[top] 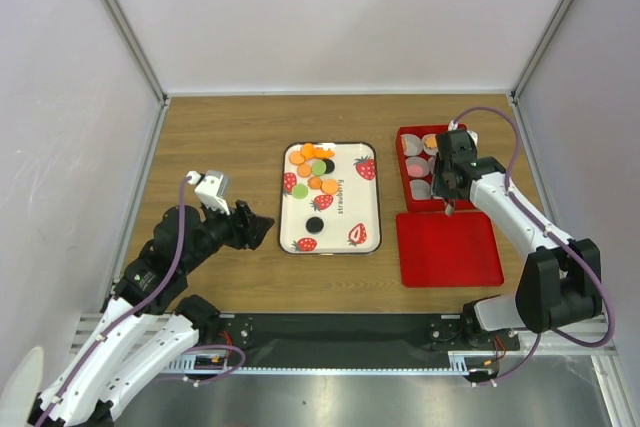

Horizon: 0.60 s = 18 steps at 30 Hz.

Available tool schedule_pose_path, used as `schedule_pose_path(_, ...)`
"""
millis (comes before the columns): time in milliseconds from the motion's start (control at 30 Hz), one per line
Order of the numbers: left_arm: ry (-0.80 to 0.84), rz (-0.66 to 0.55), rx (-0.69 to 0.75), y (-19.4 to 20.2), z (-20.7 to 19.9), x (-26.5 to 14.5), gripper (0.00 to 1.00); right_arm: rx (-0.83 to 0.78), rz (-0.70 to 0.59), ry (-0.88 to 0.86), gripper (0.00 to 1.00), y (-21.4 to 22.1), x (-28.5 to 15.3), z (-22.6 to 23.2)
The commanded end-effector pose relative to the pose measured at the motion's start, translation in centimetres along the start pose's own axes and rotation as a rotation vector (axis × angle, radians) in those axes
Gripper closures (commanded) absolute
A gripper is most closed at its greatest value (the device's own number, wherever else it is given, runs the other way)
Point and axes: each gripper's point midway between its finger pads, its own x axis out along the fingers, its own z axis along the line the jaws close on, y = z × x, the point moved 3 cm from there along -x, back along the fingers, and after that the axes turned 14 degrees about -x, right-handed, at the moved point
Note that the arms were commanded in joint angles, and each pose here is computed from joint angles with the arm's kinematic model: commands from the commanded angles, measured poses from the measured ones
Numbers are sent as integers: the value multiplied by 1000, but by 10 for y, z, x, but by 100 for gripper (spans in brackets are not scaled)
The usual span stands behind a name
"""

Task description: Pack the cookies

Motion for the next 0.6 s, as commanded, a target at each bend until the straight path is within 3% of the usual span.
schedule_pose_path(0,19,-10,-2,-4,-6,1,32,6,-53,10,53,-12,-1,-4)
schedule_pose_path(233,19,-10,-2,-5,-6,1,32,3,-73,14,43,-18,-10,-8)
schedule_pose_path(433,18,-13,-2,-5,-6,1,32,16,-155,-29,46,-30,-45,-9)
schedule_pose_path(567,17,-14,-4,-5,-6,1,32,-50,-220,-117,46,-34,-75,22)
